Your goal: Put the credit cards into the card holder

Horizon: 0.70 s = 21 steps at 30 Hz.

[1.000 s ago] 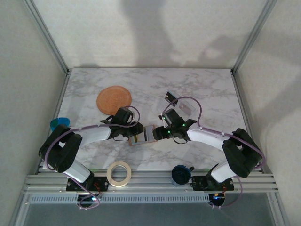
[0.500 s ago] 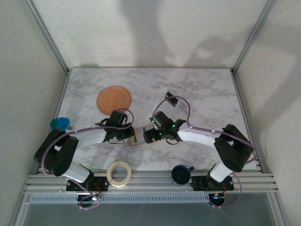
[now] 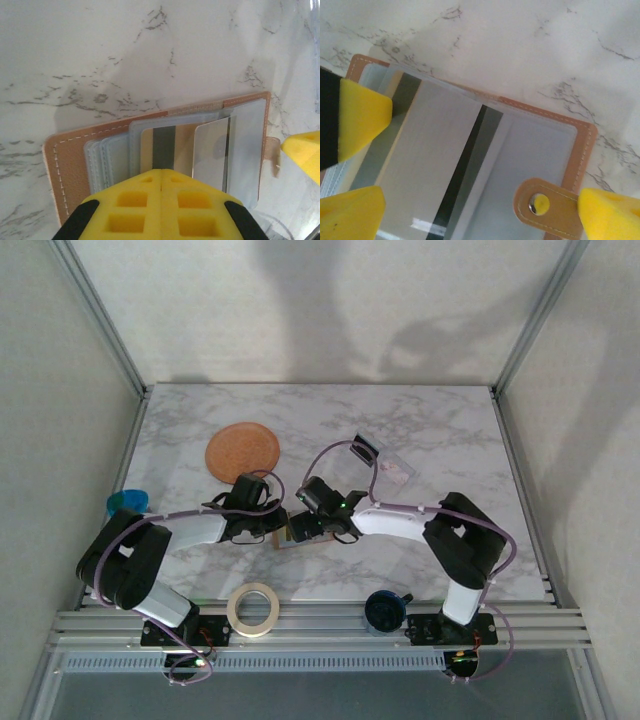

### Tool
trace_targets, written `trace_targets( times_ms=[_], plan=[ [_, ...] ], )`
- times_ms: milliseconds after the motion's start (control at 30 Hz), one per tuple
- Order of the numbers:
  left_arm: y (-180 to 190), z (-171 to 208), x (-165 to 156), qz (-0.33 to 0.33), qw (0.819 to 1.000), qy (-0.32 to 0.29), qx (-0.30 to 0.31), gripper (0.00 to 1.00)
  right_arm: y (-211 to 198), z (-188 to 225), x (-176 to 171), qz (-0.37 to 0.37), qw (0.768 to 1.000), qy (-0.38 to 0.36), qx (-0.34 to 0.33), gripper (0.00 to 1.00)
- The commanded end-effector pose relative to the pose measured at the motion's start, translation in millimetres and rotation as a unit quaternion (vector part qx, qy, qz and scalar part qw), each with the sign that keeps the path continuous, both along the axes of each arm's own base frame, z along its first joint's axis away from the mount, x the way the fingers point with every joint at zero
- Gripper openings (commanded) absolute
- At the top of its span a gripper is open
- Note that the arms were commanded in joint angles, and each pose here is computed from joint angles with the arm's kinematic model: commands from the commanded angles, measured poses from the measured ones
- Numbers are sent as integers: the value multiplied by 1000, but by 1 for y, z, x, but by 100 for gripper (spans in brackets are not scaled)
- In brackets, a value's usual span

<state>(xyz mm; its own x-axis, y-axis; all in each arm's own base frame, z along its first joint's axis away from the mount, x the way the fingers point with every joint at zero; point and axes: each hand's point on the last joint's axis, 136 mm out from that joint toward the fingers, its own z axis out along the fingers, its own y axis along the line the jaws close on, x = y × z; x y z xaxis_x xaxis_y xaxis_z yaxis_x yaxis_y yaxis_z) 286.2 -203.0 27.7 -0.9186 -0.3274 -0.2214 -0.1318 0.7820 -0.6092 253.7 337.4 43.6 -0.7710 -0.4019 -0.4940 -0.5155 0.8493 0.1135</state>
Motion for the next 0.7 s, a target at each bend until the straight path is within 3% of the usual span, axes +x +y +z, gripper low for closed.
trace_targets(
  times_ms=[0,333,667],
  plan=[
    [12,-24,-18,-5,999,40,25,2,-1,-7,9,-22,999,-23,-10,99],
    [15,-27,-21,-8,999,46,26,1,-43,-24,1,-49,996,-33,-70,99],
    [14,-30,-22,-13,998,48,27,1,-24,-1,-4,-17,999,-22,-23,99]
  ],
)
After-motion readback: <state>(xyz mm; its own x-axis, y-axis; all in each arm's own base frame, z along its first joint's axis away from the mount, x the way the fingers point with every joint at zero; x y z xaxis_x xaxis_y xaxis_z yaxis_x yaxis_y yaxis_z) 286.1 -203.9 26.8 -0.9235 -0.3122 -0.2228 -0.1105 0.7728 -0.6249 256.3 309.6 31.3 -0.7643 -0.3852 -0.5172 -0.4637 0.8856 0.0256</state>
